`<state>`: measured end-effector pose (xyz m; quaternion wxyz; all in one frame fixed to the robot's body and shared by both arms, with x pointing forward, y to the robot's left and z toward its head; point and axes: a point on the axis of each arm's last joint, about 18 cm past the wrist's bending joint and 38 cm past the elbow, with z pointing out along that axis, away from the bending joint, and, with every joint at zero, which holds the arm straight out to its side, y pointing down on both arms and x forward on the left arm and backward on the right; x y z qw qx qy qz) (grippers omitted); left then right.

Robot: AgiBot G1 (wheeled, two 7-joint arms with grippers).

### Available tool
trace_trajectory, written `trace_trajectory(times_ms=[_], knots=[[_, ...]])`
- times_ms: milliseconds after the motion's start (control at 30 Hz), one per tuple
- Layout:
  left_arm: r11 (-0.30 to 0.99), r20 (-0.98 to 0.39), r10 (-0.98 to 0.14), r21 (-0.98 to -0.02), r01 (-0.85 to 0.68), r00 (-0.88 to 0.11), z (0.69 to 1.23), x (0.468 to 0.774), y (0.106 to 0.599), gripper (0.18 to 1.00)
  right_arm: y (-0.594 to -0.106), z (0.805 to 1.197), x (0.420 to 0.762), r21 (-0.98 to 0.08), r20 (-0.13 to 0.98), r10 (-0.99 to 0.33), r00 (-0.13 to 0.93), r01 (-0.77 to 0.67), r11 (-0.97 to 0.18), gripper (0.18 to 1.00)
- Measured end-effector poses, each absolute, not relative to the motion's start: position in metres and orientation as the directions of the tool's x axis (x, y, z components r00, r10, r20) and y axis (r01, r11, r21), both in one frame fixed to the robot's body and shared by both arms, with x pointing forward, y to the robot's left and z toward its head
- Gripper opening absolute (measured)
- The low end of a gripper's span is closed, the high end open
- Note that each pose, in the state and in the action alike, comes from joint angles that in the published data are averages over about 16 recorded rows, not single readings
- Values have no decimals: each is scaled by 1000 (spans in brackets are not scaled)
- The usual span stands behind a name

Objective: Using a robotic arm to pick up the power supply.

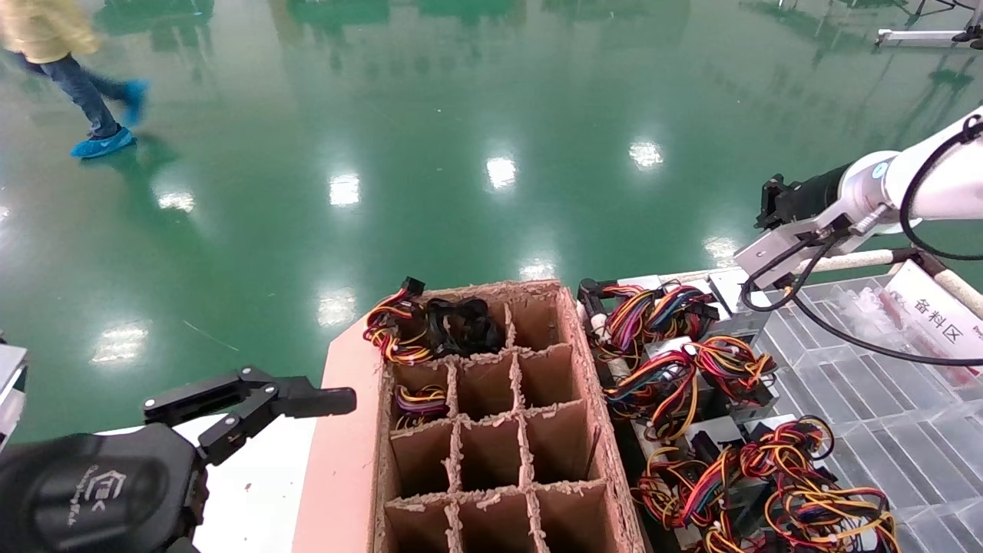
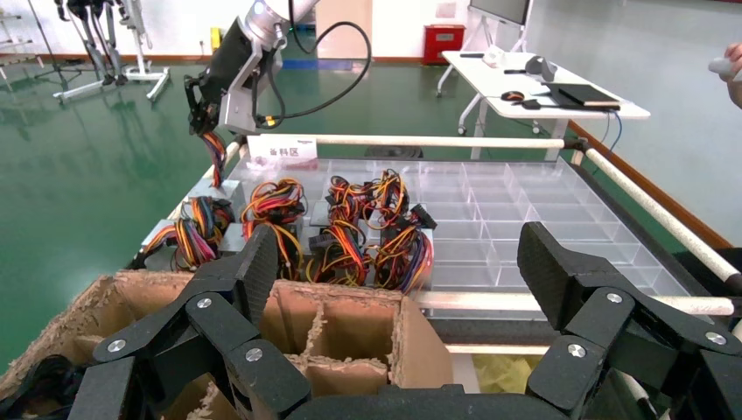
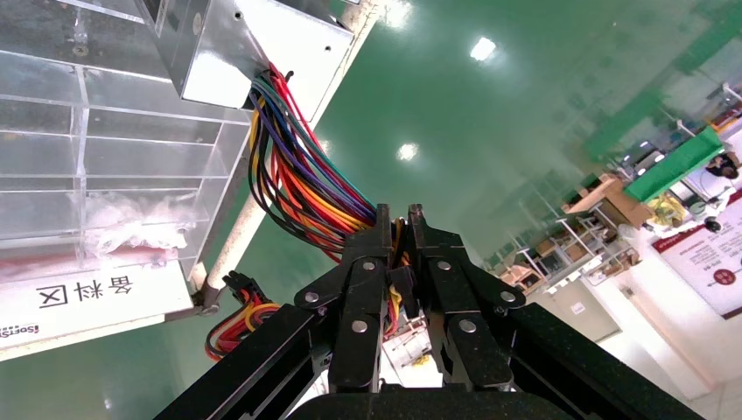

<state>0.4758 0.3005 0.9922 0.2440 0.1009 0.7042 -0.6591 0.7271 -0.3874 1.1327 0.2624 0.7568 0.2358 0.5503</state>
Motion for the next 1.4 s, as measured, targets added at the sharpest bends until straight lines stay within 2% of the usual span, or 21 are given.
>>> trace_trajectory(times_ms=[233,433,600,767,933,1133,1400], knots=[[111,-476,-180,-879,464,-861,992,476,301,1001,-388,1133,727,649,717,637,281,65,-758,242],[111,-476,-180,-879,464,-861,992,476,301,1001,-388,1133,727,650,715,639,282,66,-757,296],[111,-476,-180,-879,464,-861,992,476,301,1001,-386,1129,728,636,726,629,279,75,-768,379],[111,-476,-180,-879,464,-861,992,476,301,1001,-380,1115,732,572,771,578,268,111,-813,481],[111,-476,-180,-879,464,-861,992,476,301,1001,-367,1092,736,443,841,475,257,176,-879,595],[111,-476,-180,-879,464,-861,992,476,301,1001,-348,1059,736,214,920,289,266,280,-936,733],[111,-476,-180,-879,464,-861,992,476,301,1001,-327,1026,722,-105,945,35,324,402,-909,880]])
